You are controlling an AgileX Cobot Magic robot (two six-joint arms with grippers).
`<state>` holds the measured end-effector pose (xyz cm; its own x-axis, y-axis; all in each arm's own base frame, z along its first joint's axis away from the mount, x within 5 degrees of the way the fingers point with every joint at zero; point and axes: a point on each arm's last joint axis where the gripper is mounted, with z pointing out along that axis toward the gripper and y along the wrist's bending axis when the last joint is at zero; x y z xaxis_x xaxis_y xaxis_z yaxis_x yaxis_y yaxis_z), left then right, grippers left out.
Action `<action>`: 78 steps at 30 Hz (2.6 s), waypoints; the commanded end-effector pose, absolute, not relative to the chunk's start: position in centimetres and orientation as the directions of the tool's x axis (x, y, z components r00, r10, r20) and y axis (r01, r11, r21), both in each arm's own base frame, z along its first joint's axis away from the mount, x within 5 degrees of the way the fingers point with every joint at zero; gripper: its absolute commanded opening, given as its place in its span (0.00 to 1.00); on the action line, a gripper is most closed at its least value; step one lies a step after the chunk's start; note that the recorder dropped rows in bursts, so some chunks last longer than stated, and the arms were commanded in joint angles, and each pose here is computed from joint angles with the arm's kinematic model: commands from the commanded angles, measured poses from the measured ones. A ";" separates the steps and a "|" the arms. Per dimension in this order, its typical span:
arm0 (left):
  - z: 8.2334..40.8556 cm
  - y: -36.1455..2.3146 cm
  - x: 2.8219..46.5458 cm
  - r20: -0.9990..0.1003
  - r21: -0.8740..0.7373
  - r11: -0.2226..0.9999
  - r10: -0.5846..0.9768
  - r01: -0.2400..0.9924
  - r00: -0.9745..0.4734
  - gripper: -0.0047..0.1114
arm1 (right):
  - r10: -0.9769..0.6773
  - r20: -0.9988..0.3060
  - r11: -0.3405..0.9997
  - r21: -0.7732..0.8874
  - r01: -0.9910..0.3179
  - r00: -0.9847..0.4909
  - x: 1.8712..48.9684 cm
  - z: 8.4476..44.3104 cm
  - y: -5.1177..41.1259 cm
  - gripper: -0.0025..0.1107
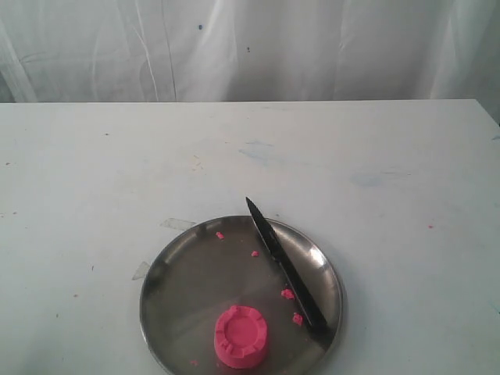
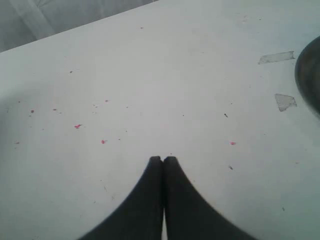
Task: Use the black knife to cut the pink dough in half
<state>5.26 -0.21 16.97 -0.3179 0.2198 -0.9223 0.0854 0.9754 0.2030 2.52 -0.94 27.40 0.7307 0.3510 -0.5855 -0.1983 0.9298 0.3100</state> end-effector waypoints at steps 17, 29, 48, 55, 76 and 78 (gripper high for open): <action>16.9 -0.3 5.2 -0.924 0.194 0.977 0.212 0.089 -0.319 0.04 | -0.014 -0.831 0.986 -0.103 -0.131 0.555 2.2 34.2 1.6 0.02; 16.9 -0.3 5.2 -0.924 0.194 0.977 0.212 0.089 -0.319 0.04 | -0.371 -0.801 0.894 -0.446 -0.054 0.470 9.5 39.4 2.3 0.02; 16.9 -0.3 5.2 -0.924 0.194 0.977 0.212 0.089 -0.319 0.04 | -0.269 -0.438 0.945 0.052 -0.323 -0.858 27.6 24.7 5.9 0.02; 16.9 -0.3 5.2 -0.924 0.194 0.977 0.212 0.089 -0.319 0.04 | -0.519 -0.381 0.815 0.049 -0.578 -0.765 26.4 22.5 12.6 0.02; 16.9 -0.3 5.2 -0.924 0.194 0.977 0.212 0.089 -0.319 0.04 | -0.580 -0.351 0.738 0.155 -0.657 -0.735 27.7 16.8 17.0 0.38; 16.9 -0.3 5.2 -0.924 0.194 0.977 0.212 0.089 -0.319 0.04 | -0.575 -0.332 0.744 0.168 -0.647 -0.748 27.8 16.1 17.1 0.38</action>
